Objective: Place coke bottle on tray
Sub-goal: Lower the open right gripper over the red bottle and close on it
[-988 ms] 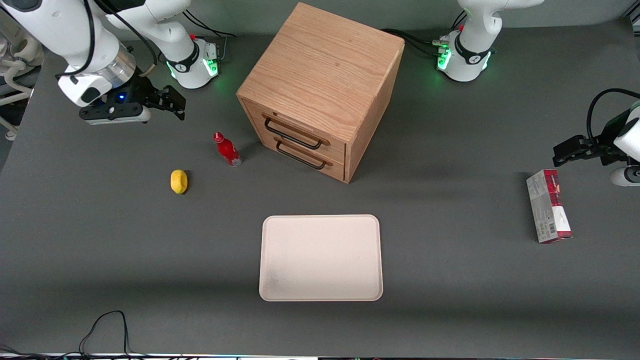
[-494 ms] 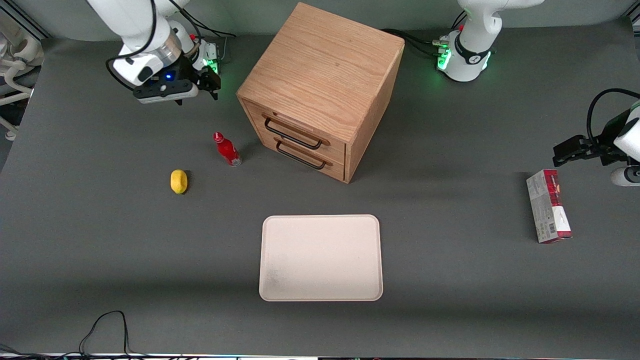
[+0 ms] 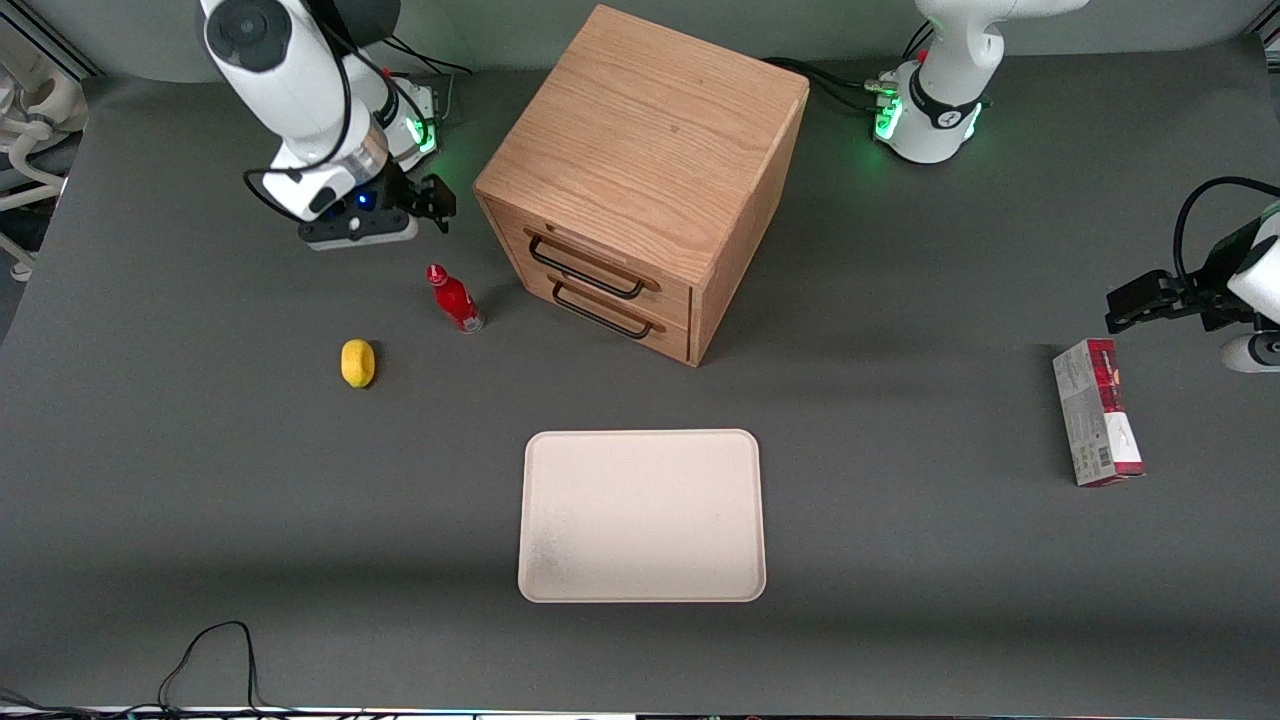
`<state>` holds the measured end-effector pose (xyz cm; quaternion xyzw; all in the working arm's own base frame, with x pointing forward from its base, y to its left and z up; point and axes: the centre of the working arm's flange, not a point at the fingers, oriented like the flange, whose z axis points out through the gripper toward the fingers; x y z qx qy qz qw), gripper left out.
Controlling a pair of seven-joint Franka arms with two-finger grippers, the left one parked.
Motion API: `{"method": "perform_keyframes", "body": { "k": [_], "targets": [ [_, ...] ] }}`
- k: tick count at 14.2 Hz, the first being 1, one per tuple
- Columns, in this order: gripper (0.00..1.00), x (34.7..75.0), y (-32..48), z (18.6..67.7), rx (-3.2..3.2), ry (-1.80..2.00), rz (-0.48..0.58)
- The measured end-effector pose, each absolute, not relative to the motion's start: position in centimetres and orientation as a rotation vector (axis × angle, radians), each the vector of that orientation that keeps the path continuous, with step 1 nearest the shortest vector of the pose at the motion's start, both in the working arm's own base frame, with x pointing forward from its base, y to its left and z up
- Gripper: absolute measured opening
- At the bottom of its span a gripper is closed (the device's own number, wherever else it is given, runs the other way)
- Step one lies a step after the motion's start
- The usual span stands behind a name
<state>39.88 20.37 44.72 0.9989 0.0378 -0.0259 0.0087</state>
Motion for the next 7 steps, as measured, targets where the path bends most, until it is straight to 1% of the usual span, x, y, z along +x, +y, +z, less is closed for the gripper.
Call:
{"method": "perform_keyframes", "body": {
  "k": [7],
  "targets": [
    [1.00, 38.5, 18.8, 37.6, 3.118, 0.124, -0.038]
  ]
}}
